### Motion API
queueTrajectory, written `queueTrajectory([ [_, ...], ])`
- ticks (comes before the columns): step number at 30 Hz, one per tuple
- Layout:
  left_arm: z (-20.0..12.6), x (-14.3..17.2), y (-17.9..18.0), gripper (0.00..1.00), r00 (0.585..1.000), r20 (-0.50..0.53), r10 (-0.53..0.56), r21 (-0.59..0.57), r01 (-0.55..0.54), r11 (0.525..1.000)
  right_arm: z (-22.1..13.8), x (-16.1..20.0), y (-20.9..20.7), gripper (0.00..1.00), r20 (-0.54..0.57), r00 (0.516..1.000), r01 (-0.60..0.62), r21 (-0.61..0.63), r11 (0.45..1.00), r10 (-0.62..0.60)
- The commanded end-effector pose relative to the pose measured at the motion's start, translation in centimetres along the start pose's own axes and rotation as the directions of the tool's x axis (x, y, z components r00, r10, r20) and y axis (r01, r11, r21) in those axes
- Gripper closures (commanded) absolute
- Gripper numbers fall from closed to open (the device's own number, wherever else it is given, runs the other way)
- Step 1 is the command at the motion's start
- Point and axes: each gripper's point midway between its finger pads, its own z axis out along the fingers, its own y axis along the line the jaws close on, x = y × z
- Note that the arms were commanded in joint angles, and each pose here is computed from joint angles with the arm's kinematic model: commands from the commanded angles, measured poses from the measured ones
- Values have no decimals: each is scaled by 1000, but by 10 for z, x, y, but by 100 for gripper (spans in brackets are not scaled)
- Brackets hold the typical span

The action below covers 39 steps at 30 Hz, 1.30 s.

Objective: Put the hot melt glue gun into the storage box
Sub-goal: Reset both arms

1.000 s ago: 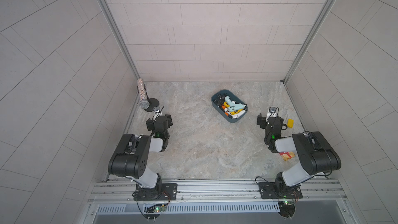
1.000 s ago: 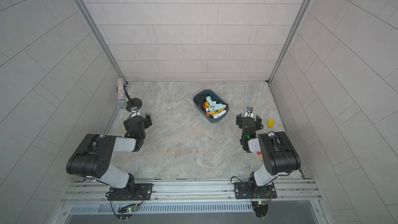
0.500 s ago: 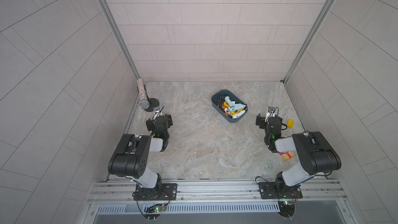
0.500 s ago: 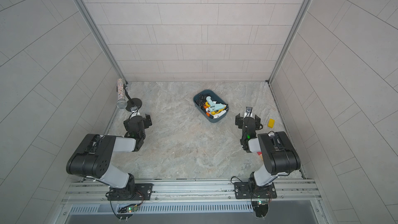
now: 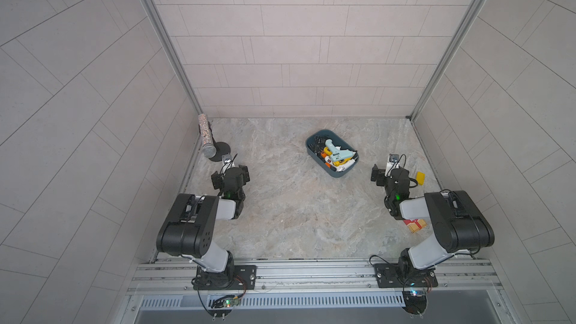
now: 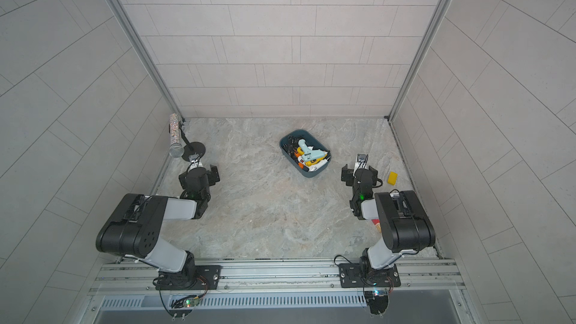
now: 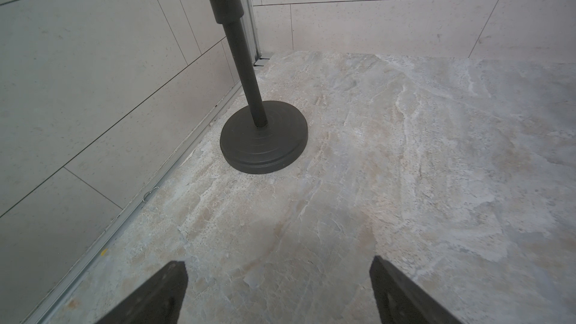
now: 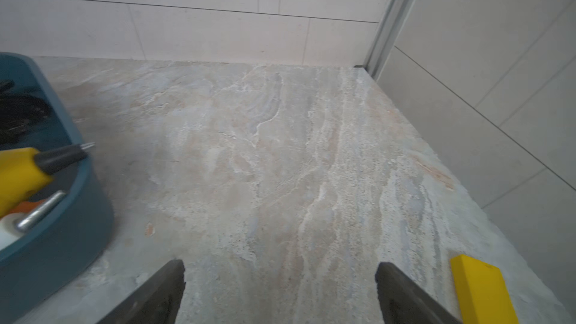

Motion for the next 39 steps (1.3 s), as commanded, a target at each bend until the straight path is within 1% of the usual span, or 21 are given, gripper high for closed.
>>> queueTrajectory([
  [1, 1, -7, 1, 0, 1000, 18, -9, -3, 10, 1000, 1, -2, 12, 0, -3, 1000, 22, -73, 997, -22],
  [5, 1, -7, 1, 0, 1000, 17, -8, -3, 8, 1000, 2, -1, 4, 0, -12, 1000, -4, -30, 1000, 4],
  [17, 1, -7, 1, 0, 1000, 17, -10, -2, 10, 1000, 3, -2, 2, 0, -9, 1000, -10, -27, 1000, 10],
  [20, 1, -6, -19, 0, 999, 13, 37, 108, -38, 993, 3, -2, 2, 0, -9, 1000, -10, -28, 1000, 10],
  [21, 1, -7, -20, 0, 999, 15, 38, 114, -39, 993, 3, -2, 4, 0, -10, 1000, -8, -36, 999, 8],
  [24, 1, -7, -20, 0, 999, 15, 39, 113, -40, 993, 3, -2, 7, 0, -11, 1000, 2, -58, 998, -3],
  [33, 1, -6, -19, 0, 999, 14, 38, 112, -39, 993, 3, -2, 7, 0, -12, 1000, -1, -58, 998, 0],
  [39, 1, -7, -19, 0, 999, 15, 38, 113, -39, 993, 4, -1, 4, 0, -17, 999, -28, -72, 997, 27],
])
